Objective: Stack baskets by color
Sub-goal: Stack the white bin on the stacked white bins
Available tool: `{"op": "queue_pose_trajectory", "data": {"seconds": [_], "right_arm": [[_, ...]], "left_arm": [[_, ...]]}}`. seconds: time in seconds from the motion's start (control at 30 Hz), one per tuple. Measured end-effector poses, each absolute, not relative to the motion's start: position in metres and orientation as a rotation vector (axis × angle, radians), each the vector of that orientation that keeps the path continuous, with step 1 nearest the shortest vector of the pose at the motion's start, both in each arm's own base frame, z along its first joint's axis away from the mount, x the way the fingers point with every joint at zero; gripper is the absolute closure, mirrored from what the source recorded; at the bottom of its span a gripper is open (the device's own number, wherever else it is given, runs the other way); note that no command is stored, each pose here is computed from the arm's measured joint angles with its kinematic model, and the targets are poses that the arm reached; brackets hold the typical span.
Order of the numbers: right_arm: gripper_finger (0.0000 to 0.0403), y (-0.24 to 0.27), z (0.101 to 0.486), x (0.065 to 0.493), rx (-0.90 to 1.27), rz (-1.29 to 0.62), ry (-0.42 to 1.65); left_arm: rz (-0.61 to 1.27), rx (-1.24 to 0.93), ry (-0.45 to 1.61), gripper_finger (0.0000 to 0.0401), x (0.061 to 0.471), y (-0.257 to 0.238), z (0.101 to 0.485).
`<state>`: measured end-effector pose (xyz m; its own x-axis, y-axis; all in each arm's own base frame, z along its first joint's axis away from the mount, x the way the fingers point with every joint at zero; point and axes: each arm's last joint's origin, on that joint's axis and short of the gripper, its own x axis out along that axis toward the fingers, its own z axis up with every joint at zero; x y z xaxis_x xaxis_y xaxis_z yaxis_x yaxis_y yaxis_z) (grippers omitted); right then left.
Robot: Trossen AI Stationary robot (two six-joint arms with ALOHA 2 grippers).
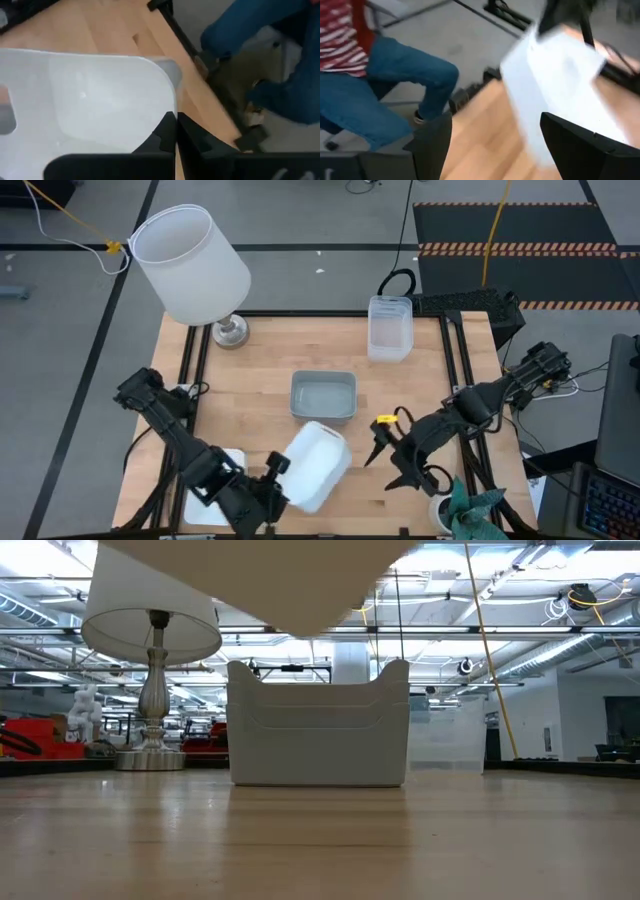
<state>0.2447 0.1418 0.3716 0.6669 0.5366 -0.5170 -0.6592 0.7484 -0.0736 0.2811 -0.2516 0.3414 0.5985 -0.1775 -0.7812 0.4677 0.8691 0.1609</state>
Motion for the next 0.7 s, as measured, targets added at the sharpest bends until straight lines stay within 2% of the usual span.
{"op": "queue_pose_trajectory", "data": {"seconds": [0.13,0.33,0.57,0.7], "right_arm": [[0.0113,0.144,0.362,0.238,-0.237,0.548,0.576],[0.0116,0.151,0.326,0.236,-0.242,0.348,0.615],[0.0117,0.152,0.29,0.235,-0.222,0.305,0.625],[0.0117,0.151,0.284,0.235,-0.23,0.304,0.633]], "left_arm": [[-0.337,0.233,0.902,0.0399,0.26,-0.257,0.37],[-0.28,-0.002,0.963,0.0399,0.228,-0.259,0.409],[-0.207,-0.206,1.185,0.04,0.198,-0.266,0.409],[-0.16,-0.25,1.252,0.04,0.189,-0.269,0.406]]}}
